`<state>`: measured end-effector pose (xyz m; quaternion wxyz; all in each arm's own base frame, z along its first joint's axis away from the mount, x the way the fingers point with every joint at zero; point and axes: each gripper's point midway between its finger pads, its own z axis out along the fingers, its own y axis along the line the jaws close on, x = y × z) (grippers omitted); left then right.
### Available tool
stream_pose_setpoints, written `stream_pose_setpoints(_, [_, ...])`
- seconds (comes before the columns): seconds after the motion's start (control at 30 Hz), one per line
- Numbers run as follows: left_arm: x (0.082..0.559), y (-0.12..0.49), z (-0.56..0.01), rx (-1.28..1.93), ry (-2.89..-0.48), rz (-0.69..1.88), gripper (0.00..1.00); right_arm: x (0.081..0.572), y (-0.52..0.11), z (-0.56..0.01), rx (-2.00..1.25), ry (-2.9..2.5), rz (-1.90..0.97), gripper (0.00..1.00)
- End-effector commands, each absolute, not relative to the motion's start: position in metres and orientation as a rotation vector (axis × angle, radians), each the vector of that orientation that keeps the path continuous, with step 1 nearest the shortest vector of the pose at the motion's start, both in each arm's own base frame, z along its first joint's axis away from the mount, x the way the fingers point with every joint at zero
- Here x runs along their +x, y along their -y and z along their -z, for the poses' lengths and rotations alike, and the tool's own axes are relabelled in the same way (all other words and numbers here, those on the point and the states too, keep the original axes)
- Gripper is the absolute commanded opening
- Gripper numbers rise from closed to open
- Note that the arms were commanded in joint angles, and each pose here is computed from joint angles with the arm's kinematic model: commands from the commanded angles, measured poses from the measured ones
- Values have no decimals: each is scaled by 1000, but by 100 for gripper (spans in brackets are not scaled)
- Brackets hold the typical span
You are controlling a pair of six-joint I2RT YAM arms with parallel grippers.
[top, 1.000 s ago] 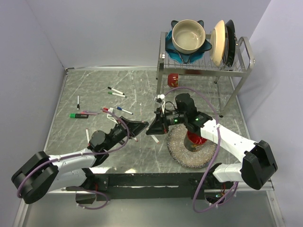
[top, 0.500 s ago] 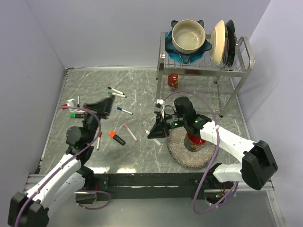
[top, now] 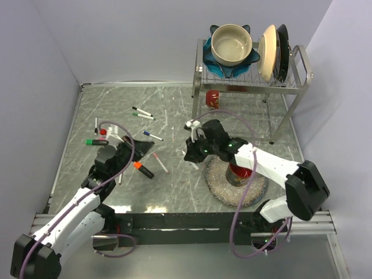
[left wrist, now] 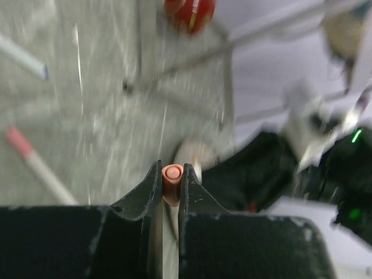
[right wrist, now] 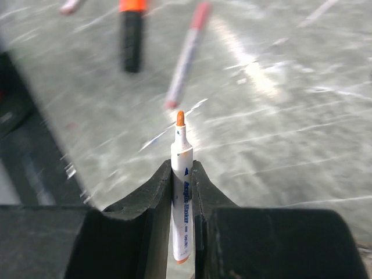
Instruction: Open the pen caps
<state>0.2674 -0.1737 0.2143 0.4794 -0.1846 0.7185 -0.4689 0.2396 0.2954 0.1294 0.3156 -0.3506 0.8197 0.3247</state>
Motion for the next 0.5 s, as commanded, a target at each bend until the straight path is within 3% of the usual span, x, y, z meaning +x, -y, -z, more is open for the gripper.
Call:
stream_pose_setpoints(0.0, [227, 202, -156, -390, -2079, 1094, 1, 283, -294, -114, -781, -2227, -631, 0])
stream_pose_setpoints(0.13, [207, 213, -128, -391, -2237, 957, 1, 284, -293, -70, -809, -2353, -560, 0])
stream_pose_setpoints(0.47, [176, 187, -52, -498, -2505, 635, 1, 290, -288, -46, -857, -2389, -439, 4])
